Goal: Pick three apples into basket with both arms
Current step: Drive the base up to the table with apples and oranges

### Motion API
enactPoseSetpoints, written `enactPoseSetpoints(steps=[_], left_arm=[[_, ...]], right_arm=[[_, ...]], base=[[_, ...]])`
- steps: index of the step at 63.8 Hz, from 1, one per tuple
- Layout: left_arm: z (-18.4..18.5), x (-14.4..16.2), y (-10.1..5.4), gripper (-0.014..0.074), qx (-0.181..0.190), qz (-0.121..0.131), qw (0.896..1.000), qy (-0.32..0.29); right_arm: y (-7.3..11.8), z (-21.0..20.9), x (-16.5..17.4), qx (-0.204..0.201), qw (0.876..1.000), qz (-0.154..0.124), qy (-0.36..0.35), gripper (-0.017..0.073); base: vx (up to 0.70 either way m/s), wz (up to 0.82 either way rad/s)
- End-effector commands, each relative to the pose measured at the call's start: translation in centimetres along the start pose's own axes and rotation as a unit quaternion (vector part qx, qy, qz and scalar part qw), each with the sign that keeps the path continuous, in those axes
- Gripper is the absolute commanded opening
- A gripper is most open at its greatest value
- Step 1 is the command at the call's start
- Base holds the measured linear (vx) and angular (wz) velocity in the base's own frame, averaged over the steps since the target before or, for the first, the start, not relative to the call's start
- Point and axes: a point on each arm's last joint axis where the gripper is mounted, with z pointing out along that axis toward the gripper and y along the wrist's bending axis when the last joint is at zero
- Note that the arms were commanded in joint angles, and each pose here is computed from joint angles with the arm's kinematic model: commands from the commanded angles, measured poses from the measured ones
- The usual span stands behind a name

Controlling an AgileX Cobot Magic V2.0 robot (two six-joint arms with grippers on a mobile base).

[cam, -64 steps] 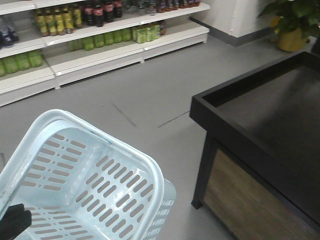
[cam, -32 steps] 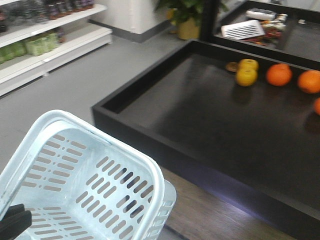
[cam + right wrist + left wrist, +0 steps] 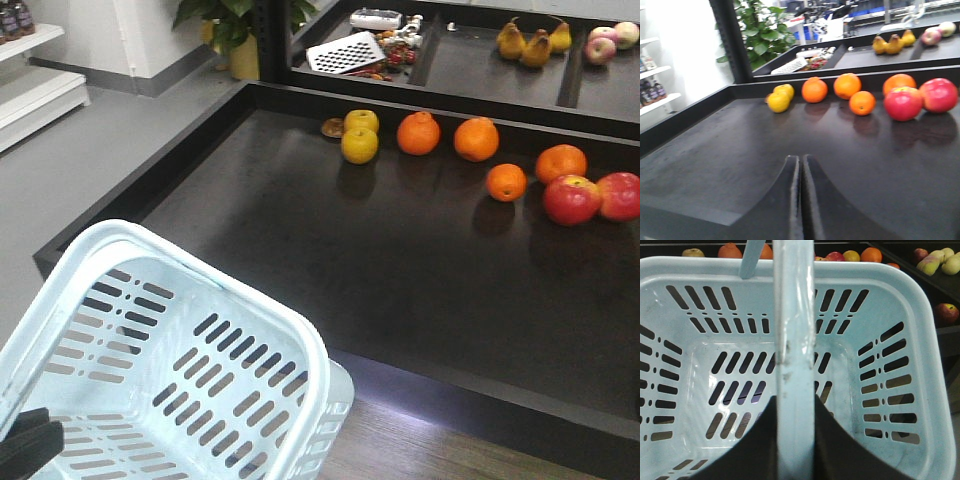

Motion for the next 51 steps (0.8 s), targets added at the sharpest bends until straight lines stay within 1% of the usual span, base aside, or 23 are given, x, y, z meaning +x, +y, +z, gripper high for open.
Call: enactPoseSetpoints(steps=[1, 51], left_arm=[[-0.4, -1.77, 0.05, -0.0006, -0.01, -0.015, 0.998, -0.059], [-0.4, -1.77, 0.05, -0.0006, -0.01, -0.015, 0.998, -0.059]], right_arm=[[0.08, -0.05, -0.34, -0.006, 0.999, -0.007, -0.039, -0.0008], [0.08, -0.05, -0.34, -0.006, 0.999, -0.007, -0.039, -0.0008]], base=[[0.03, -0.25], [0.03, -0.11]])
